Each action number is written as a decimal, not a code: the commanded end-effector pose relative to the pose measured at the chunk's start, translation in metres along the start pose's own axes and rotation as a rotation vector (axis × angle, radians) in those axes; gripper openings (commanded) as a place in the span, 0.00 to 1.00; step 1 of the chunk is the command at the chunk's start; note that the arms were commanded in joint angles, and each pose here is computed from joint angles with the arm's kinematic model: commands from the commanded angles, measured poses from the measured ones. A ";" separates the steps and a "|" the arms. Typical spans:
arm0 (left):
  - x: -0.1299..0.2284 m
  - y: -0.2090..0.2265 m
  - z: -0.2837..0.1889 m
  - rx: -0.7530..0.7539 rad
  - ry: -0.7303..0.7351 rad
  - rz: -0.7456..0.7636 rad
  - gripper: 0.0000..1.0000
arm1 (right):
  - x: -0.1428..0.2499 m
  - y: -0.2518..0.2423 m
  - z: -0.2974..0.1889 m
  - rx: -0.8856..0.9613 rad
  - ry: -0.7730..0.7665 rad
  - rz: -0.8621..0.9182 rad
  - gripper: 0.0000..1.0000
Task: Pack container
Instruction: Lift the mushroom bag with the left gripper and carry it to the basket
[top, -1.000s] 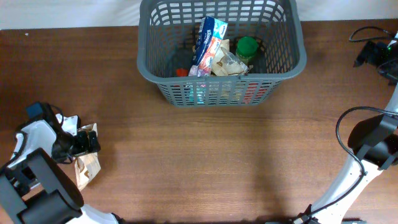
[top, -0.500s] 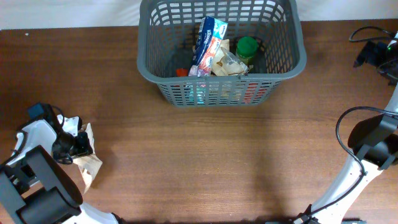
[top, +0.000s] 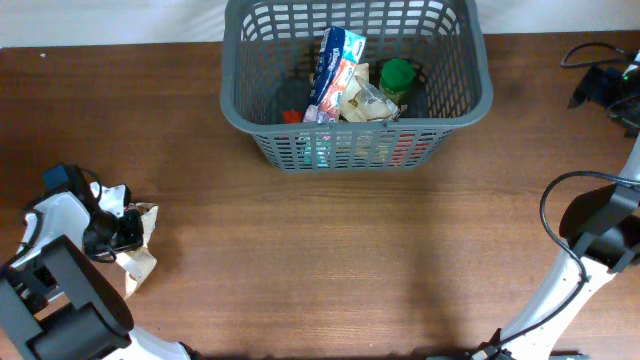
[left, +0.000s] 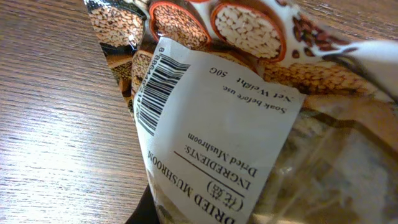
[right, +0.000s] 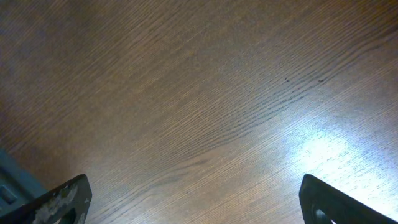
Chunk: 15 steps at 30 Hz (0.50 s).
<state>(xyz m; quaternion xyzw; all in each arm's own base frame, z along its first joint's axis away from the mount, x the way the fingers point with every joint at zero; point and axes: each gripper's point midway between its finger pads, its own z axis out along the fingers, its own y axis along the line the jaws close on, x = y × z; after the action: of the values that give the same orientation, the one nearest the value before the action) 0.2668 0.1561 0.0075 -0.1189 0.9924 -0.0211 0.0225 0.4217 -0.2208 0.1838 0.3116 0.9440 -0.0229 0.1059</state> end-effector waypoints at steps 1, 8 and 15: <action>-0.009 -0.010 -0.001 0.066 -0.021 -0.037 0.02 | 0.000 -0.003 -0.001 0.016 -0.003 0.004 0.99; -0.060 -0.008 -0.067 0.096 -0.133 -0.086 0.02 | 0.000 -0.003 -0.001 0.016 -0.003 0.004 0.99; -0.133 -0.036 -0.215 0.244 -0.463 0.003 0.02 | 0.000 -0.003 -0.001 0.016 -0.003 0.004 0.99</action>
<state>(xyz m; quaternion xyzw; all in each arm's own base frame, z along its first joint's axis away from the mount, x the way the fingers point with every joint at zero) 0.3549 0.1747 0.1494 -0.1457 0.9754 -0.0652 0.1517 0.4216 -0.2208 0.1838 0.3114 0.9441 -0.0231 0.1056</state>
